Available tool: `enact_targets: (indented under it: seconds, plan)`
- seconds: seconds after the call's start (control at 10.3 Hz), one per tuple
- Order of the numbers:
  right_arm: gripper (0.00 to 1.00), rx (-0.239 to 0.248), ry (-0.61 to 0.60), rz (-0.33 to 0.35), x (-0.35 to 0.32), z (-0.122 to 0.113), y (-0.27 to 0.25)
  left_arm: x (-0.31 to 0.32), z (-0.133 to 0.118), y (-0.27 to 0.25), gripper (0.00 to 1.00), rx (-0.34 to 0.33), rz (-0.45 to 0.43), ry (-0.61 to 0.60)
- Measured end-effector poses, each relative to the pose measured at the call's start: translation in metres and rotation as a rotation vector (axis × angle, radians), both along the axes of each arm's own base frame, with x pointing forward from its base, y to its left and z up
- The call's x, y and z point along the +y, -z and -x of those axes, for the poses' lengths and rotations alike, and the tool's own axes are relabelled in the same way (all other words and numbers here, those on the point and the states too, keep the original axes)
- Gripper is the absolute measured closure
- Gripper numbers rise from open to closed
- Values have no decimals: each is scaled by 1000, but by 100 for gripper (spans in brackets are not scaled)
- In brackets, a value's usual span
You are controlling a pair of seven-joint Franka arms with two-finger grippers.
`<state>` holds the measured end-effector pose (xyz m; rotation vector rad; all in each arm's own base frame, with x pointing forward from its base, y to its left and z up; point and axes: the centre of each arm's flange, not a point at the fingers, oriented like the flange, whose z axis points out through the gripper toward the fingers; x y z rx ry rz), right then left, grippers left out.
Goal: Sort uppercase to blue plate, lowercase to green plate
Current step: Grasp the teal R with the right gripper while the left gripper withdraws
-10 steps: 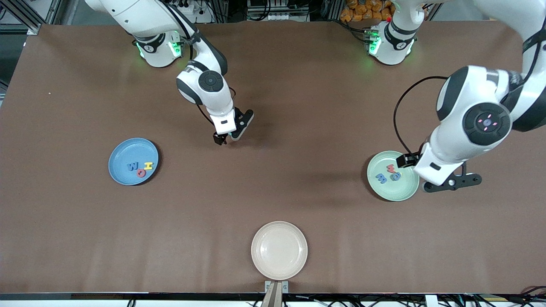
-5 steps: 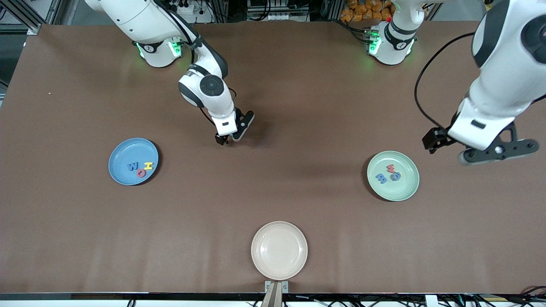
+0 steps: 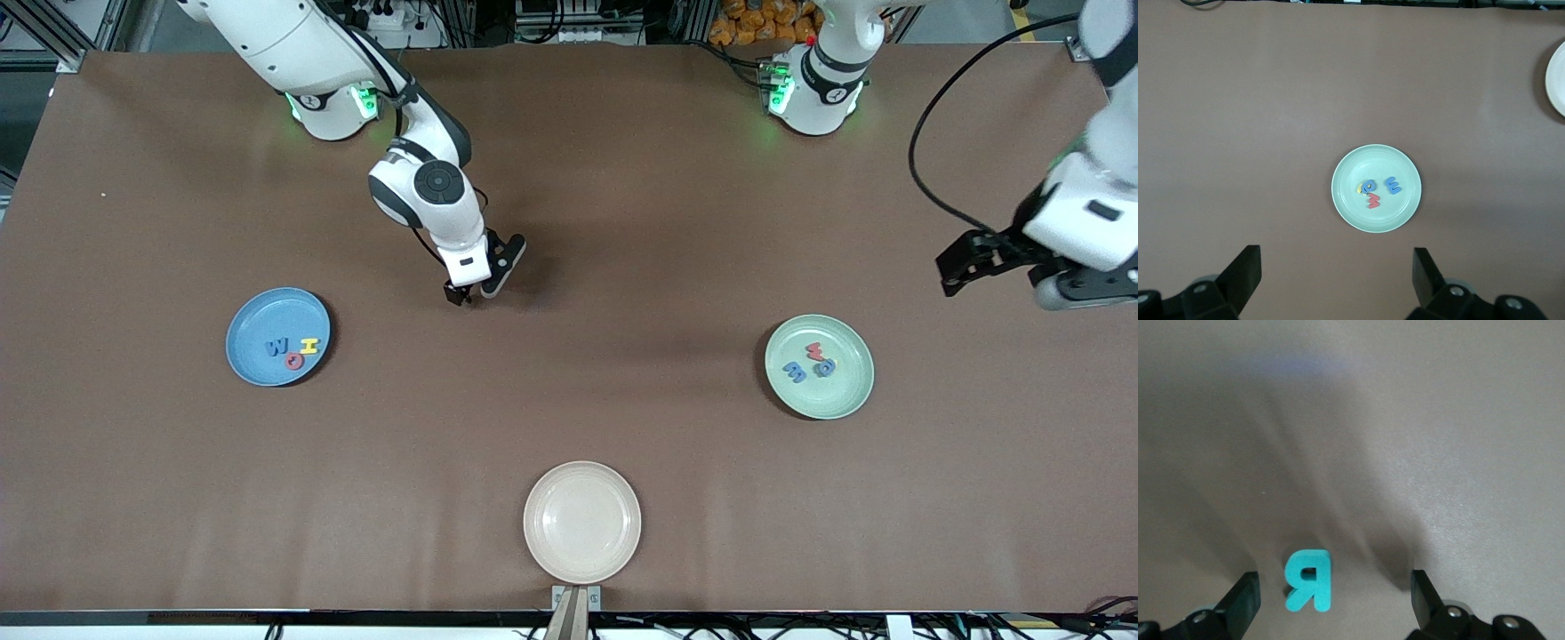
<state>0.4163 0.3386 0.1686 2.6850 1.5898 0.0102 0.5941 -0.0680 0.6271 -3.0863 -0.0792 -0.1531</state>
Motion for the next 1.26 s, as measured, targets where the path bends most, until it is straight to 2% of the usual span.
enact_targets:
  seconds: [0.39,0.49,0.58,0.88,0.97,1.26]
  plan:
    - [1,1,4,-7,-1,0,5,-4,10,-12,0,1,2,12]
    - [11,-8,-9,-6,0,-1,3,-6,13,-15,0,1,1,16]
    - [14,-22,-40,1,2,1,2,-8,15,-15,0,8,0,19]
    - [59,-51,-68,9,2,-3,-3,-8,16,-14,0,19,2,18]
    - [66,-56,-67,8,2,-4,-5,-7,16,-13,0,23,2,17]
    - [67,-65,-57,10,0,-10,-10,0,20,-22,0,36,0,6]
